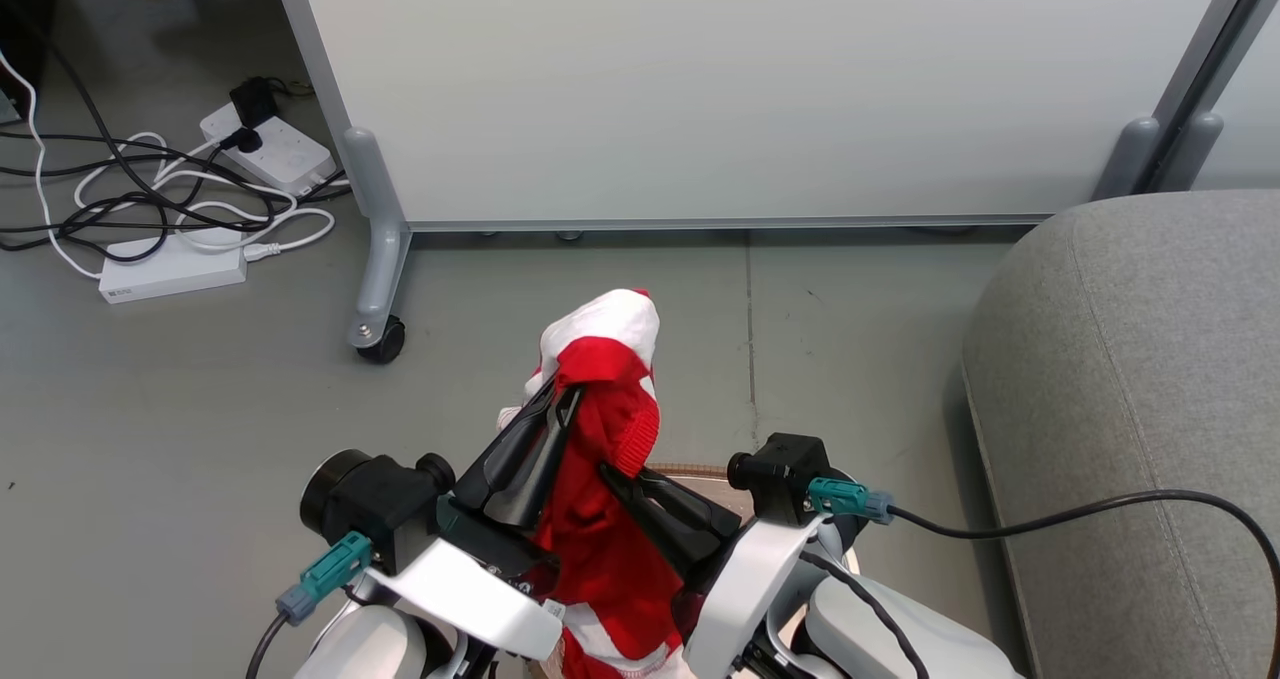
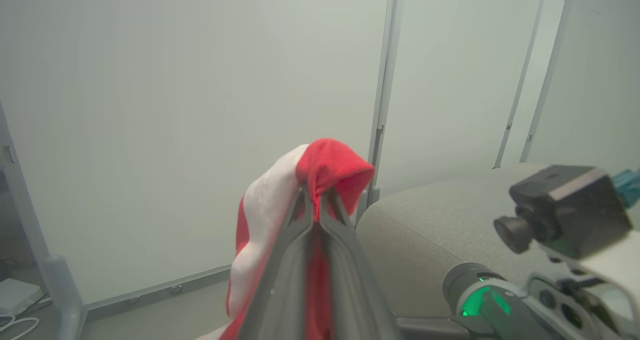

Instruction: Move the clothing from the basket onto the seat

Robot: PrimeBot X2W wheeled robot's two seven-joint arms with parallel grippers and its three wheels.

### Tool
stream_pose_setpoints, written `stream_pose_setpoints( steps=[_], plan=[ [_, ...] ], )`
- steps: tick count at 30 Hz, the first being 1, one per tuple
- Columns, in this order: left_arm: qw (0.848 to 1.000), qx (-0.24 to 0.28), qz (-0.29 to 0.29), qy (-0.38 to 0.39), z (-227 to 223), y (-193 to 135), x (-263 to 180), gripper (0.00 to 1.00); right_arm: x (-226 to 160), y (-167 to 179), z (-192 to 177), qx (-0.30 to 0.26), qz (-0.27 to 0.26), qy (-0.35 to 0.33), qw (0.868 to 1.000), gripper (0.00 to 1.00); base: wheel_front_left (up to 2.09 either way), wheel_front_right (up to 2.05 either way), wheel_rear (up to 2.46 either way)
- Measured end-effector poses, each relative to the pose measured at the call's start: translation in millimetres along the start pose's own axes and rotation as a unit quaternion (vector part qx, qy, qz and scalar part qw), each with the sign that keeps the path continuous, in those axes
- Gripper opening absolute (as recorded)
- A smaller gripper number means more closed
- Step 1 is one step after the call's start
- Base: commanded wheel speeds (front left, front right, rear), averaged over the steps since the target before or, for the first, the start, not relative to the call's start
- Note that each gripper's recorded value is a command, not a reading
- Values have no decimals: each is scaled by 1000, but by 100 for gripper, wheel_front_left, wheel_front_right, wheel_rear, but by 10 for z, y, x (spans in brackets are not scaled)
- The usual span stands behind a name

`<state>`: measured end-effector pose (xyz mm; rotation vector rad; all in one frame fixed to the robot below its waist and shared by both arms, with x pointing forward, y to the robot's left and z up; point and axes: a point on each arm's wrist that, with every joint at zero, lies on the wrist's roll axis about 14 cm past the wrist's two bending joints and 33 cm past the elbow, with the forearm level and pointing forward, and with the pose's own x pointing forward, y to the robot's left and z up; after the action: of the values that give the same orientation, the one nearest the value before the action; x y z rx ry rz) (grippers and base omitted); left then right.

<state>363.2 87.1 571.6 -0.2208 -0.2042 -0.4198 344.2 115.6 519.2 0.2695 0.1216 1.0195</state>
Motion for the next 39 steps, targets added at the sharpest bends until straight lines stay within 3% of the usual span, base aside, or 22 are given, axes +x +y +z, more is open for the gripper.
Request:
stream_pose_setpoints(
  steps=[1, 2, 3, 4, 21, 31, 39],
  plan=[
    [1000, 0, 0, 1, -1, 0, 5, 0, -1, -4, 5, 0, -1, -1, 1000, 0, 0, 0, 0],
    [1000, 0, -1, 1, -1, -3, 7, 25, -2, -14, 16, 0, -2, -3, 1000, 0, 0, 0, 0],
    [1000, 0, -2, 0, 2, -6, 10, 81, -3, -33, 40, 0, -5, -6, 1000, 0, 0, 0, 0],
    [1000, 0, -2, -1, 7, -10, 11, 100, -5, -48, 57, -2, -8, -9, 1000, 0, 0, 0, 0],
    [995, 18, -88, 37, -212, -454, -48, 100, -368, -801, 528, -30, -141, -86, 986, 0, 0, 0, 0],
    [978, 31, -167, 118, -597, -761, -165, 100, -797, -1158, 596, -35, -221, -107, 969, 0, 0, 0, 0],
    [966, 32, -216, 136, -719, -966, -139, 100, -1123, -1351, 571, -38, -272, -111, 955, 0, 0, 0, 0]
  ],
)
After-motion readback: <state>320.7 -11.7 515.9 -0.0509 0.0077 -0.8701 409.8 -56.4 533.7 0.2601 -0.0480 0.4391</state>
